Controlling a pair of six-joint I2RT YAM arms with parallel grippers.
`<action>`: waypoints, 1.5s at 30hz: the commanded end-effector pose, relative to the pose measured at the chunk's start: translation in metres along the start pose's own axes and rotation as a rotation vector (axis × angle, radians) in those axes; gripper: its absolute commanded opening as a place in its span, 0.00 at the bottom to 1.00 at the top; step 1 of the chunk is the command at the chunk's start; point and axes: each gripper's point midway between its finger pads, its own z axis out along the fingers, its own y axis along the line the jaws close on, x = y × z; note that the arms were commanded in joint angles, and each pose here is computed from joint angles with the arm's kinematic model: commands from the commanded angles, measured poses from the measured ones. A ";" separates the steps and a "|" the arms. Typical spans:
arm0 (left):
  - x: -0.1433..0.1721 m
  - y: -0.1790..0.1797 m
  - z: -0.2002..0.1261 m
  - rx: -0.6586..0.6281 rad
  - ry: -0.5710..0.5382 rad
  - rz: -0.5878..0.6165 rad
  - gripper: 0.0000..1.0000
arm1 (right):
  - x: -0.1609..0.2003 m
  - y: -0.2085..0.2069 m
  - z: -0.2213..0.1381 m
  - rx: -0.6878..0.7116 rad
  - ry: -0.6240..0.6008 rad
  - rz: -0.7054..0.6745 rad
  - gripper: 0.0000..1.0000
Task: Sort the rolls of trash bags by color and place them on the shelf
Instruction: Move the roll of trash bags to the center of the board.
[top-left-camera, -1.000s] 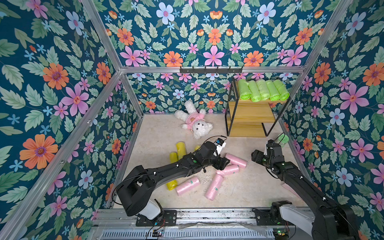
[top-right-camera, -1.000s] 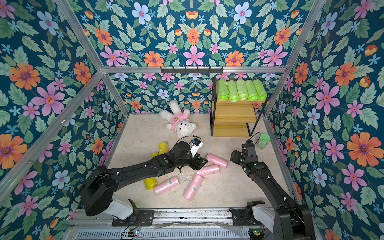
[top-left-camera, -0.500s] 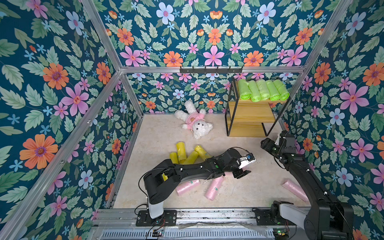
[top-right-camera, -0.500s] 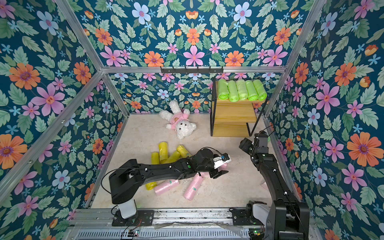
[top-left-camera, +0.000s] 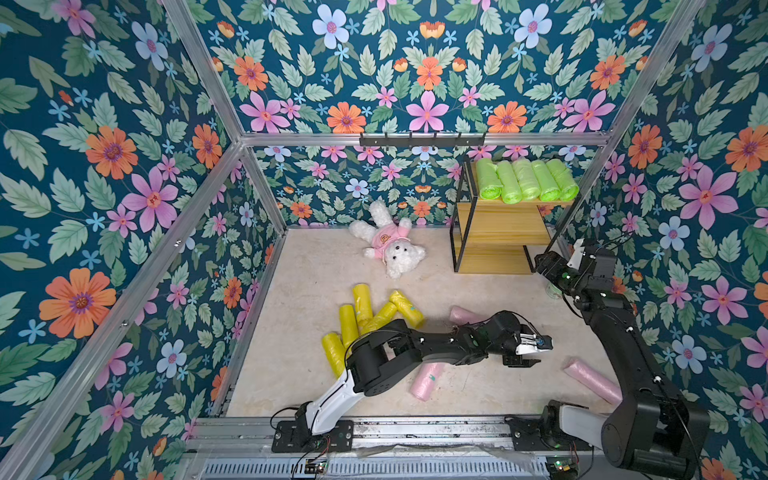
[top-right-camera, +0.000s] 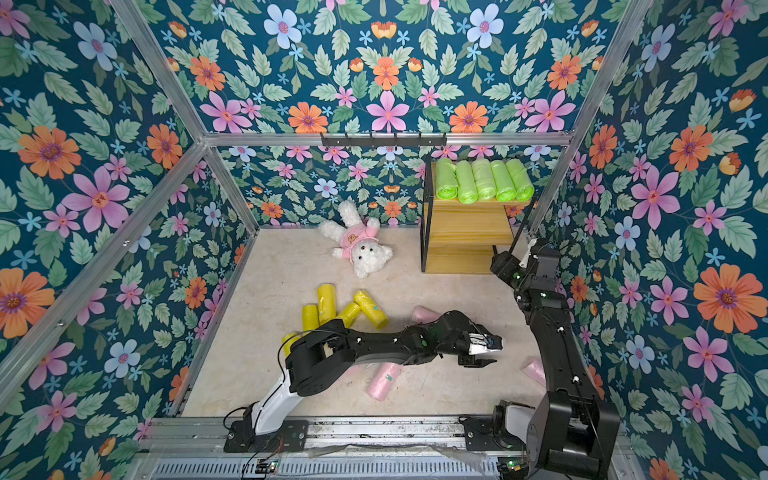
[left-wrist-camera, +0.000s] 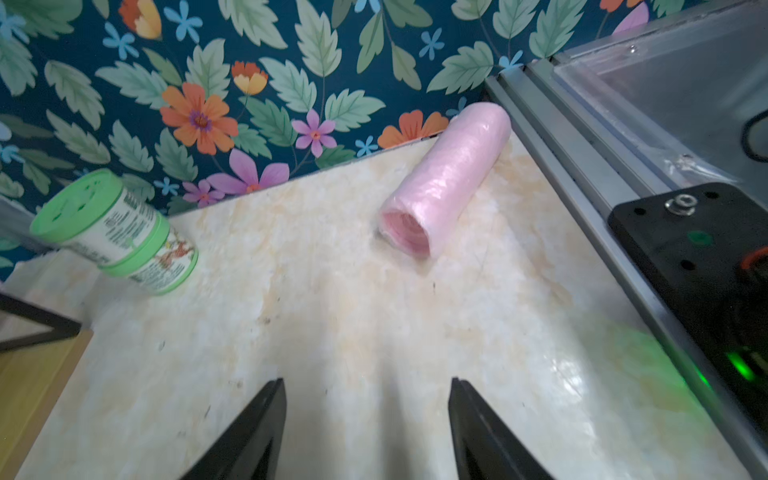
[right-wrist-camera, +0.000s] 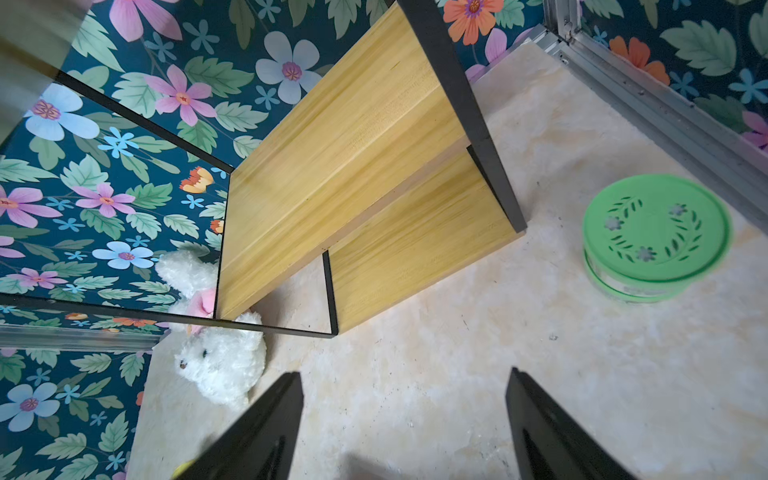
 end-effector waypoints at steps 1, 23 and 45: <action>-0.014 -0.006 0.019 0.038 -0.075 0.026 0.67 | -0.002 0.002 0.002 -0.018 -0.005 -0.002 0.81; -0.032 -0.041 0.112 0.189 -0.209 -0.092 0.74 | 0.005 0.004 -0.001 -0.044 0.002 -0.006 0.81; -0.012 -0.045 0.102 0.165 -0.141 -0.019 0.38 | 0.013 0.002 0.001 -0.056 0.020 -0.001 0.81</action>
